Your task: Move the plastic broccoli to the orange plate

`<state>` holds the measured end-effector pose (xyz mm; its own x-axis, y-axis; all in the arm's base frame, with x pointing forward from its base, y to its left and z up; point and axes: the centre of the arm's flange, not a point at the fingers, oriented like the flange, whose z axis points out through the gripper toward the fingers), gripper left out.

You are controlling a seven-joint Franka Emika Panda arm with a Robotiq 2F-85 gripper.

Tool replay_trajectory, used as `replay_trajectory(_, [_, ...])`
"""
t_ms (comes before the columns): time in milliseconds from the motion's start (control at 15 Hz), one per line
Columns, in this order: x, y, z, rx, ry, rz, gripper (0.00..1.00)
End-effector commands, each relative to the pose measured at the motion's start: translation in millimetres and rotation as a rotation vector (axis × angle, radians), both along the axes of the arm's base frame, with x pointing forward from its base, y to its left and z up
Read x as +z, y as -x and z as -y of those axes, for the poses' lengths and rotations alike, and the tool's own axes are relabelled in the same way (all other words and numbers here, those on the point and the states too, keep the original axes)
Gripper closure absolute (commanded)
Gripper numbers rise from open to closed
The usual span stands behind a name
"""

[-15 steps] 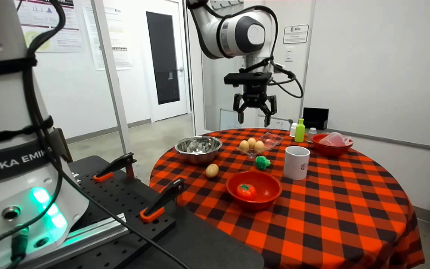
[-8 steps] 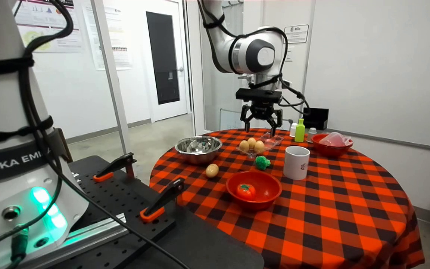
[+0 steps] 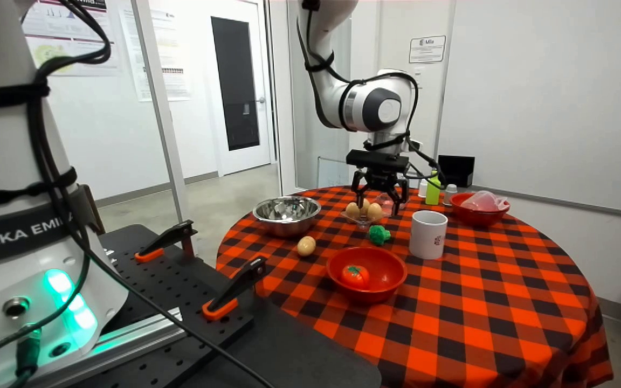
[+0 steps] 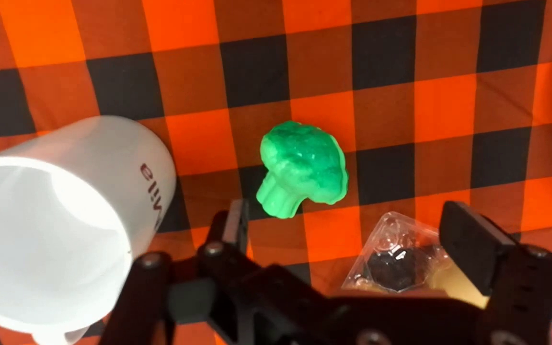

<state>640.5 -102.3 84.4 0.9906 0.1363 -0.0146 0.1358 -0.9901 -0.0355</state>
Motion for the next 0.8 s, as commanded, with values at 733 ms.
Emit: replay_trajectory(733, [-59.6,-43.9,2.2,-0.108,0.077,-0.149,0.00])
